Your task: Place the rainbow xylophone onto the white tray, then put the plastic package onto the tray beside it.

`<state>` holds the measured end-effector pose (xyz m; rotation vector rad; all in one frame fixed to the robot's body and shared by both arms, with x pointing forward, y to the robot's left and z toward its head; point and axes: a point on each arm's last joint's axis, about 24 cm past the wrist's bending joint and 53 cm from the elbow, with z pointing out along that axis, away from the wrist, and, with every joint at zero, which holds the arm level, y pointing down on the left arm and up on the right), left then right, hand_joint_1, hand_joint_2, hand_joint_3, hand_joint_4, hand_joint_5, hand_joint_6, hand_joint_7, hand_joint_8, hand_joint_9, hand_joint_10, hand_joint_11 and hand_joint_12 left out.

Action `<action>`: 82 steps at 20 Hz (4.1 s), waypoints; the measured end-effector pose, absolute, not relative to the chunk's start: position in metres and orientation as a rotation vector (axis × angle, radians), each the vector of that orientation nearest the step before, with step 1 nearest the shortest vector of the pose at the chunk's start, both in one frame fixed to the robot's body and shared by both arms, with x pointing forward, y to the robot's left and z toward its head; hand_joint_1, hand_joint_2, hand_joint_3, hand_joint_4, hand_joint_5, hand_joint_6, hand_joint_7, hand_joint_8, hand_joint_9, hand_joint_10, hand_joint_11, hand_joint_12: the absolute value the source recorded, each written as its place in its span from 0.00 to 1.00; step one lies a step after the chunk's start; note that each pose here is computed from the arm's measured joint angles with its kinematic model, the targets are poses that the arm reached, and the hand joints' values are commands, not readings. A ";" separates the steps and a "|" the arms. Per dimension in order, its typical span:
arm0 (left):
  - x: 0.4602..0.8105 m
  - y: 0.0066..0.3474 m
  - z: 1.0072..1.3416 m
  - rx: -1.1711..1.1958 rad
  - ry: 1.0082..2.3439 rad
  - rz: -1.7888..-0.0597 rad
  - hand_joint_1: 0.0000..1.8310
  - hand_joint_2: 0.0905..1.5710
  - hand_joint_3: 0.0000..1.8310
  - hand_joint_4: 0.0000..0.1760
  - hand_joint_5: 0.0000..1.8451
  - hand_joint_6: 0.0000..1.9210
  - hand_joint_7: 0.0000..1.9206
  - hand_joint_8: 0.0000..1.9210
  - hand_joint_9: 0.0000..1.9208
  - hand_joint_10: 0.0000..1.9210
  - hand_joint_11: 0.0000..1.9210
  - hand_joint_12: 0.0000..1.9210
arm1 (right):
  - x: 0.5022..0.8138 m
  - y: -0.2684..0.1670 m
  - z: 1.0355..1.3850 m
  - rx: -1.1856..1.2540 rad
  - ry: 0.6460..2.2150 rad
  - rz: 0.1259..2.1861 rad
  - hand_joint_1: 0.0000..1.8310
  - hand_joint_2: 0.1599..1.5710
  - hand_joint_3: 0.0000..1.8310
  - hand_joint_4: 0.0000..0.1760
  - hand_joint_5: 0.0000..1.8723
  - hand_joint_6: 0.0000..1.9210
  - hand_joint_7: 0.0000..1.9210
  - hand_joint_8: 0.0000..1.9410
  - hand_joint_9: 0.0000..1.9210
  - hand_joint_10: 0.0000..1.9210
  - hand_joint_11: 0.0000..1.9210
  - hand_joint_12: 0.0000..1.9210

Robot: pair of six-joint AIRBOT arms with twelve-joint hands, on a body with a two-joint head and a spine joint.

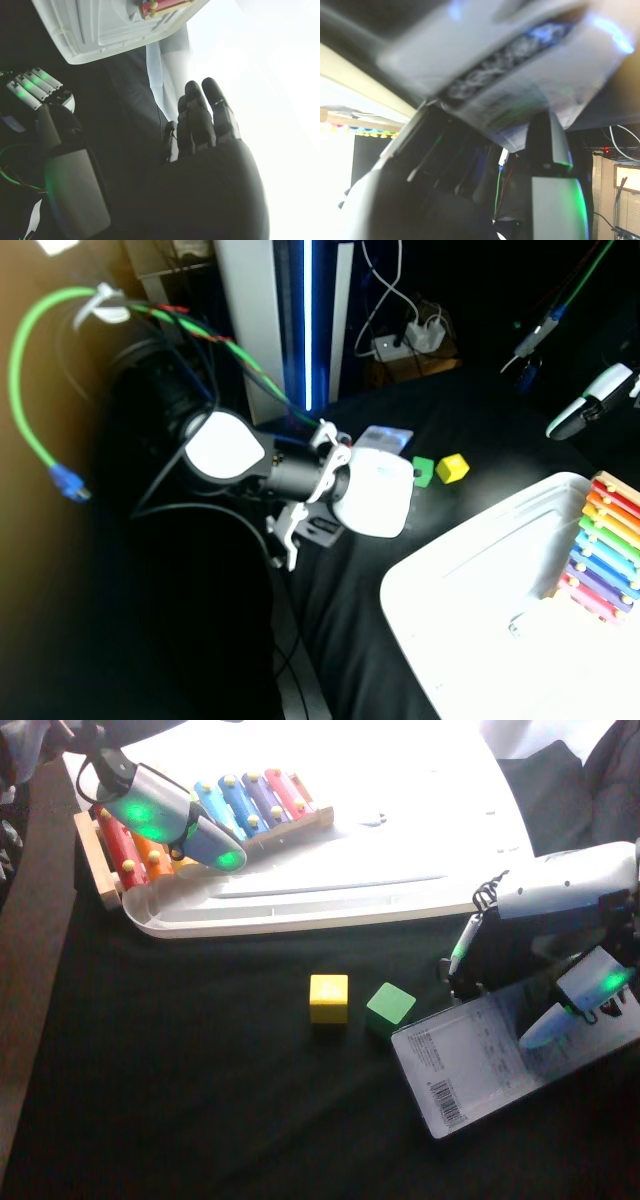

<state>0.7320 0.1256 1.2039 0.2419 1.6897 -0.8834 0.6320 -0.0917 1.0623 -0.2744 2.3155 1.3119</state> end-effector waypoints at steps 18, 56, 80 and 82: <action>0.732 0.126 1.201 0.242 1.697 -0.878 0.48 0.48 0.00 0.85 0.02 0.00 0.16 0.00 0.23 0.00 0.04 0.50 | 0.642 -0.111 1.106 -0.275 2.138 1.294 0.71 0.61 0.00 0.00 0.57 0.36 0.68 0.29 0.75 0.22 0.63 0.53; 0.731 0.128 1.197 0.240 1.707 -0.875 0.50 0.48 0.00 0.67 0.00 0.00 0.15 0.00 0.23 0.00 0.00 0.54 | 0.697 -0.117 1.247 -0.312 1.738 1.242 0.74 0.66 0.00 0.00 0.57 0.34 0.58 0.52 0.46 0.73 0.41 0.85; 0.727 0.136 1.187 0.220 1.733 -0.872 0.53 0.52 0.00 1.00 0.00 0.00 0.11 0.00 0.18 0.00 0.00 0.41 | 0.656 -0.142 1.171 -0.330 1.989 1.167 0.44 0.33 0.00 0.13 0.06 0.00 0.11 0.00 0.13 0.00 0.15 0.20; 0.727 0.136 1.187 0.221 1.734 -0.871 0.53 0.50 0.00 1.00 0.00 0.00 0.12 0.00 0.19 0.00 0.00 0.43 | 0.655 -0.138 1.152 -0.335 2.049 1.159 0.41 0.35 0.00 0.15 0.07 0.00 0.15 0.00 0.17 0.00 0.15 0.16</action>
